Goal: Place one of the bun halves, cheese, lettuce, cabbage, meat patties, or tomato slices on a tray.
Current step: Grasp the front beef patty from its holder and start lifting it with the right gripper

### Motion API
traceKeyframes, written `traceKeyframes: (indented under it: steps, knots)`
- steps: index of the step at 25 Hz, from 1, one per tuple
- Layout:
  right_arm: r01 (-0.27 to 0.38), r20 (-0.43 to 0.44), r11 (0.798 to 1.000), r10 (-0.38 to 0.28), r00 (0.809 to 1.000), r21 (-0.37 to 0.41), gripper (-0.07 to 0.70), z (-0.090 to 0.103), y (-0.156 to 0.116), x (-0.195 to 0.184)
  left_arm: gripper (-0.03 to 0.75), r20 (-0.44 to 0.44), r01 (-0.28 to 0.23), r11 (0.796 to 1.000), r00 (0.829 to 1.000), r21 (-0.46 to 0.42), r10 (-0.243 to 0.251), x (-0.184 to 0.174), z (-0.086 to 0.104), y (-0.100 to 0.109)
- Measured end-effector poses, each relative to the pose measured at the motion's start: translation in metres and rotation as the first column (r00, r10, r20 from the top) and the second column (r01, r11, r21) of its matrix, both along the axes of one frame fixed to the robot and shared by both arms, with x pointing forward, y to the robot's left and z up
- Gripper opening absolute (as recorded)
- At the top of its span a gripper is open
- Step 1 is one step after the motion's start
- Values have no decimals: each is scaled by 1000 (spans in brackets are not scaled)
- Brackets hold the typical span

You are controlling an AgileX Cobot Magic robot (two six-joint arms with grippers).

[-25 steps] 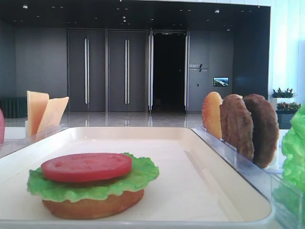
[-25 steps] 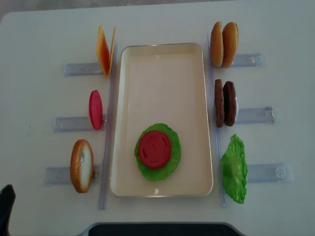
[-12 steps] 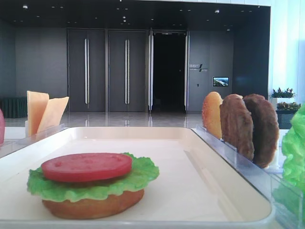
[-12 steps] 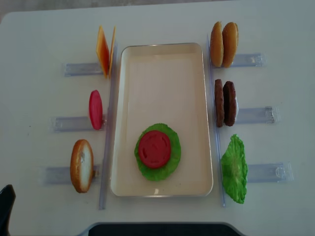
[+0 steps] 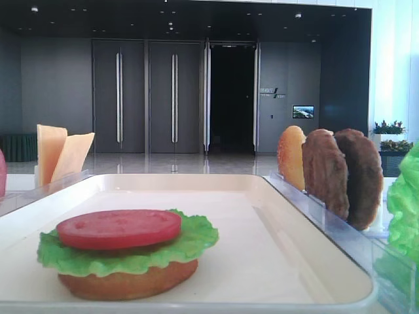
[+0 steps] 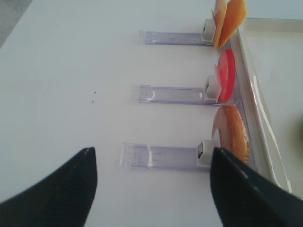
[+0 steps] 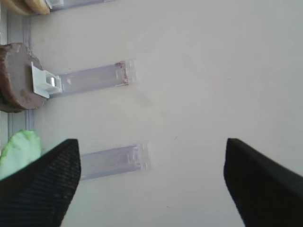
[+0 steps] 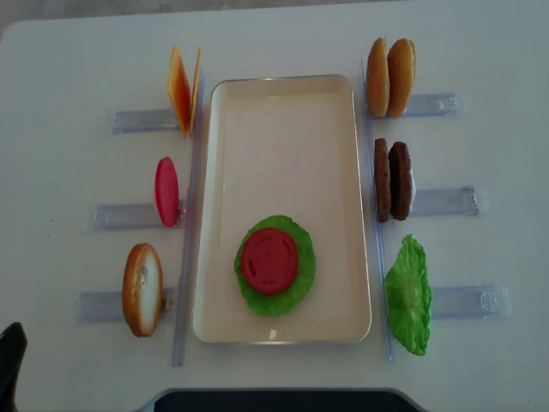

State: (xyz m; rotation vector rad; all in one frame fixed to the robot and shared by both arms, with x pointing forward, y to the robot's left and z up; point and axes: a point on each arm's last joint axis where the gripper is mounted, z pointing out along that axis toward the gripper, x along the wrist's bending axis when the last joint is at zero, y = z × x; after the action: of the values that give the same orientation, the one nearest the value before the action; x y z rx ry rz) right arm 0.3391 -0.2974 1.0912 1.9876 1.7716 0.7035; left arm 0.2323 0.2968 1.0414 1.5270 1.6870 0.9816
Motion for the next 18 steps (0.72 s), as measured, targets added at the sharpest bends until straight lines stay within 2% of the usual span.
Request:
traceKeyframes:
  steps: [6,12,18]
  knots:
    - [1,-154,999,6,988,42,610,2,-1,62,573,0,0,1000,1000,0,0,0,0,0]
    - [2,-240,999,9,971,46,608,2,-4,105,573,0,0,1000,1000,0,0,0,0,0]
    - [3,-285,999,9,959,44,601,-5,-5,126,573,0,0,1000,1000,0,0,0,0,0]
